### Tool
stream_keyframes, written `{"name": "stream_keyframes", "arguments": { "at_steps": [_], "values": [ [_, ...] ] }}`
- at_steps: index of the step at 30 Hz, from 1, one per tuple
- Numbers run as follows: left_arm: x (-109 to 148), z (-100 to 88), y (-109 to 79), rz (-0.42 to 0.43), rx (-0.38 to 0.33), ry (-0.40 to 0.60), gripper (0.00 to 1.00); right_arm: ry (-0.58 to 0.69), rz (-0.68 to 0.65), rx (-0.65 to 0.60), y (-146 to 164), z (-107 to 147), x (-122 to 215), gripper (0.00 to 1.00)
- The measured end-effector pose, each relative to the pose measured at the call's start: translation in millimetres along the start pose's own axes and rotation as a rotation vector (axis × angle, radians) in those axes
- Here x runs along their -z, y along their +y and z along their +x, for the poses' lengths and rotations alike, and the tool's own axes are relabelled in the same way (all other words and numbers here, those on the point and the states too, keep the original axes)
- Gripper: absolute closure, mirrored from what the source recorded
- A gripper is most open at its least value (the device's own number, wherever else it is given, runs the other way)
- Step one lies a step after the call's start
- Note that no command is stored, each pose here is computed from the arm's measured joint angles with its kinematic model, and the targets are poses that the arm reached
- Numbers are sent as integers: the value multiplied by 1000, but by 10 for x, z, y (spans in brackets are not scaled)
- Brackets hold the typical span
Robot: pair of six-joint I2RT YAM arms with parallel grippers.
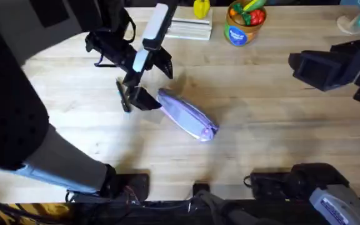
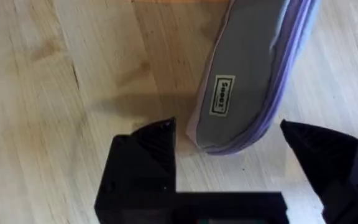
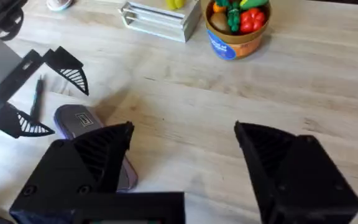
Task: Unzip the bag, pick up the pens from the table one at a time and place them inside, then zip the bag closed.
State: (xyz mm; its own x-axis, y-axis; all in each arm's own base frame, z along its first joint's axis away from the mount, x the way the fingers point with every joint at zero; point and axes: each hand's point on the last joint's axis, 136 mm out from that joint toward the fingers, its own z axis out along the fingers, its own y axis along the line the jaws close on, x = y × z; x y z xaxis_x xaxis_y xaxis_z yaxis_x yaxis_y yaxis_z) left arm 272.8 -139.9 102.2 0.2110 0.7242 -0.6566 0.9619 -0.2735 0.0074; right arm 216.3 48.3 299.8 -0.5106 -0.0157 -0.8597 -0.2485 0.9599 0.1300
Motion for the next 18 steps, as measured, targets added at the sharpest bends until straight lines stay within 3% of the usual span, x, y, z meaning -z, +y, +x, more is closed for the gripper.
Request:
{"name": "stream_keyframes", "arguments": {
  "at_steps": [5, 6, 11, 12, 18],
  "values": [
    [-52, 36, -19, 25, 23, -9, 8, 0, 0, 0, 0, 0, 0, 9],
    [-53, 36, -26, 27, 25, -10, 73, 0, 0, 0, 0, 0, 0, 9],
    [-53, 23, -42, 33, 31, -16, 829, 1, 0, 0, 0, 1, -1, 9],
    [-54, 22, -39, 32, 25, -15, 923, 1, 0, 0, 0, 3, 0, 9],
    [-60, 17, -38, 34, 23, -15, 956, 14, -45, -76, 79, 31, 2, 9]
  ]
}}
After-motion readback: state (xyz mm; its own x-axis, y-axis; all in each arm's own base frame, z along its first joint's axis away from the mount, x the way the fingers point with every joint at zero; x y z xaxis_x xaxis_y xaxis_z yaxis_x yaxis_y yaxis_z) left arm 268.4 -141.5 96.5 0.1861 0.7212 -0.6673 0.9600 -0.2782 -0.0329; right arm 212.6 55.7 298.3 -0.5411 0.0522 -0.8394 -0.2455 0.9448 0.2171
